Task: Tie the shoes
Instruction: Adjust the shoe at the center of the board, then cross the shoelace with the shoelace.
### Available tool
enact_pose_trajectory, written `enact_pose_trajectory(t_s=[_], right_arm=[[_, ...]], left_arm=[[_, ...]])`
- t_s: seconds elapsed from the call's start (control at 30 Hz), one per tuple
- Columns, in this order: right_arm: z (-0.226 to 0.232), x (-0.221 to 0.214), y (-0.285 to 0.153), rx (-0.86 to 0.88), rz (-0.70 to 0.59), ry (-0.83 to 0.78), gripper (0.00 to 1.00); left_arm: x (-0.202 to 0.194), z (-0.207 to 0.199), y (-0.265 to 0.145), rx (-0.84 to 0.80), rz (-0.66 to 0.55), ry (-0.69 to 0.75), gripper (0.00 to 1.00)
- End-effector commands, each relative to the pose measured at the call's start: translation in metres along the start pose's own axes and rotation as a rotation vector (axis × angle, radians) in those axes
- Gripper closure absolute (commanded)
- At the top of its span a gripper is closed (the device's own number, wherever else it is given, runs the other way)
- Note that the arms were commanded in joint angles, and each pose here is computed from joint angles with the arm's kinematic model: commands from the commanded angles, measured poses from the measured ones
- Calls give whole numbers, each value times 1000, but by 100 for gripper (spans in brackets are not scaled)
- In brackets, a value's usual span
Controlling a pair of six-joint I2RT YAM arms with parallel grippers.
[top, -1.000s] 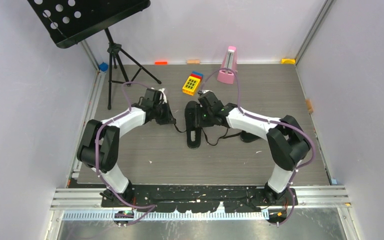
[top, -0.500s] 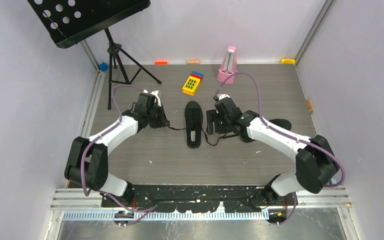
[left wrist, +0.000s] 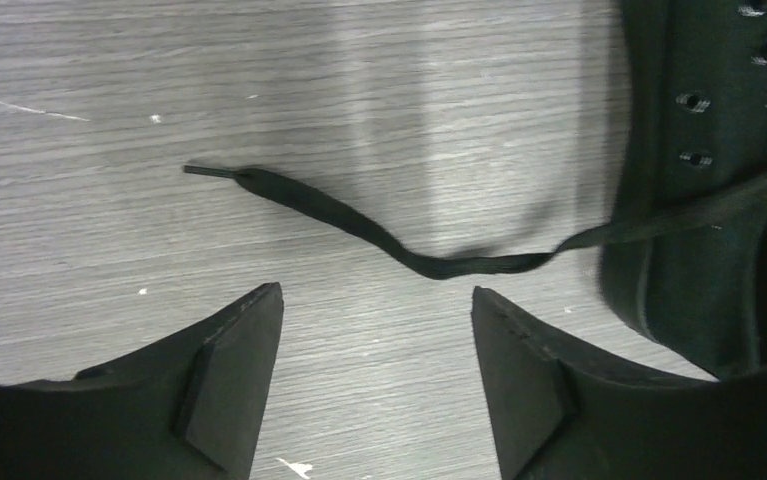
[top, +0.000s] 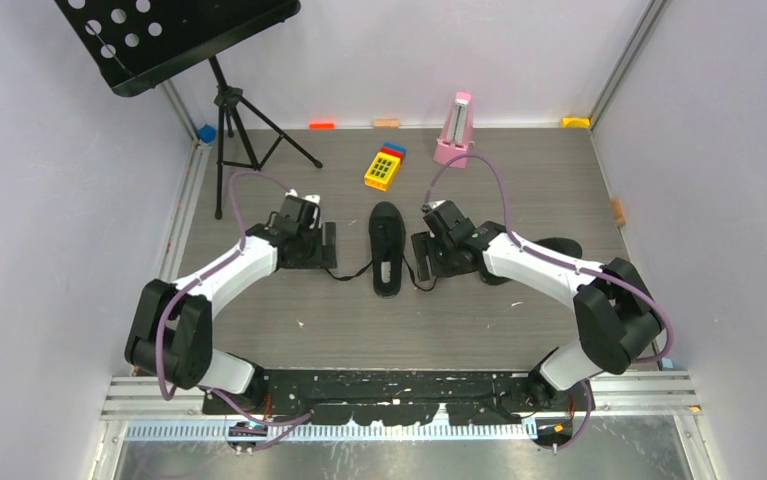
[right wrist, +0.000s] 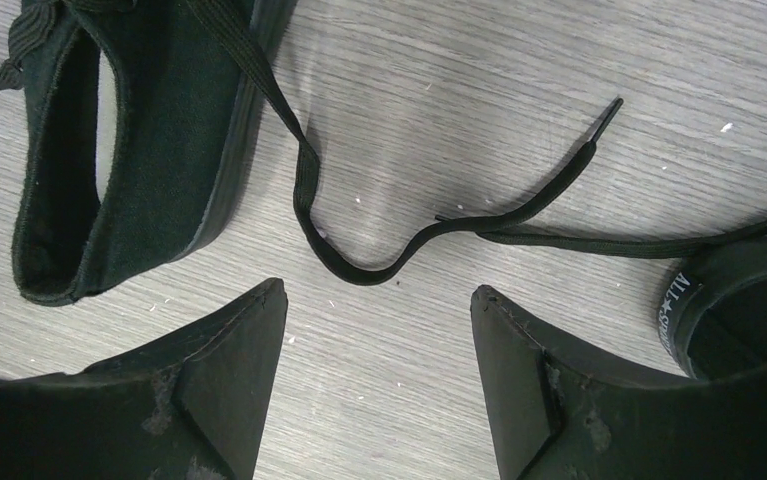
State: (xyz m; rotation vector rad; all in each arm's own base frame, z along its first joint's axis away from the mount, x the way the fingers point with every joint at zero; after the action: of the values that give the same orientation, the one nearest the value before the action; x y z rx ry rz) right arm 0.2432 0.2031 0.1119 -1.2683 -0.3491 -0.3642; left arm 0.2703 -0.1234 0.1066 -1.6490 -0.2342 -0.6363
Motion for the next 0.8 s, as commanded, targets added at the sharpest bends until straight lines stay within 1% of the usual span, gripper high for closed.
enact_pose_trajectory(t_s=[0.0, 0.03, 0.07, 0.17, 0.3, 0.37, 0.47, 0.53, 0.6, 0.77], right_arm=[[13, 15, -8, 41, -48, -10, 27], [14, 14, -9, 49, -45, -4, 27], [15, 13, -9, 63, -38, -2, 27], [17, 10, -11, 82, -20, 8, 27], [17, 7, -13, 93, -13, 12, 27], [16, 5, -13, 96, -10, 15, 27], [16, 4, -15, 99, -12, 13, 27], [15, 4, -16, 99, -14, 15, 27], [15, 4, -16, 96, -14, 14, 28], [12, 2, -11, 82, -7, 12, 28]], left_arm=[[19, -11, -17, -22, -142, 184, 21], [22, -15, -19, -38, -169, 221, 17], [26, -19, -20, -49, -193, 275, 16], [34, -30, -22, -64, -223, 391, 18], [30, -43, -10, -92, -170, 460, 21], [23, -53, -3, -157, -132, 487, 22], [17, -61, 7, -170, -73, 525, 25], [16, -64, 14, -173, -35, 539, 29], [14, -65, 22, -175, 11, 540, 35], [3, -69, 40, -204, 138, 523, 55]])
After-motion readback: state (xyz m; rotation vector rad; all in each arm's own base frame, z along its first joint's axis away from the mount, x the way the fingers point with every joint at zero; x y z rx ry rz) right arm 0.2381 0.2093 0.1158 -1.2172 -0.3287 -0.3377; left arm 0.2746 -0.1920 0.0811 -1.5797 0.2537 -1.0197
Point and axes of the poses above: each gripper's point midway between its finger pads, its own y axis out along the fingers, its own z axis along the line the jaws close on, x = y × z, the point moved 5 cm from there along -y, back along the fingers, and after that the axes turned 15 degrees about y, right-handed, at the moved point
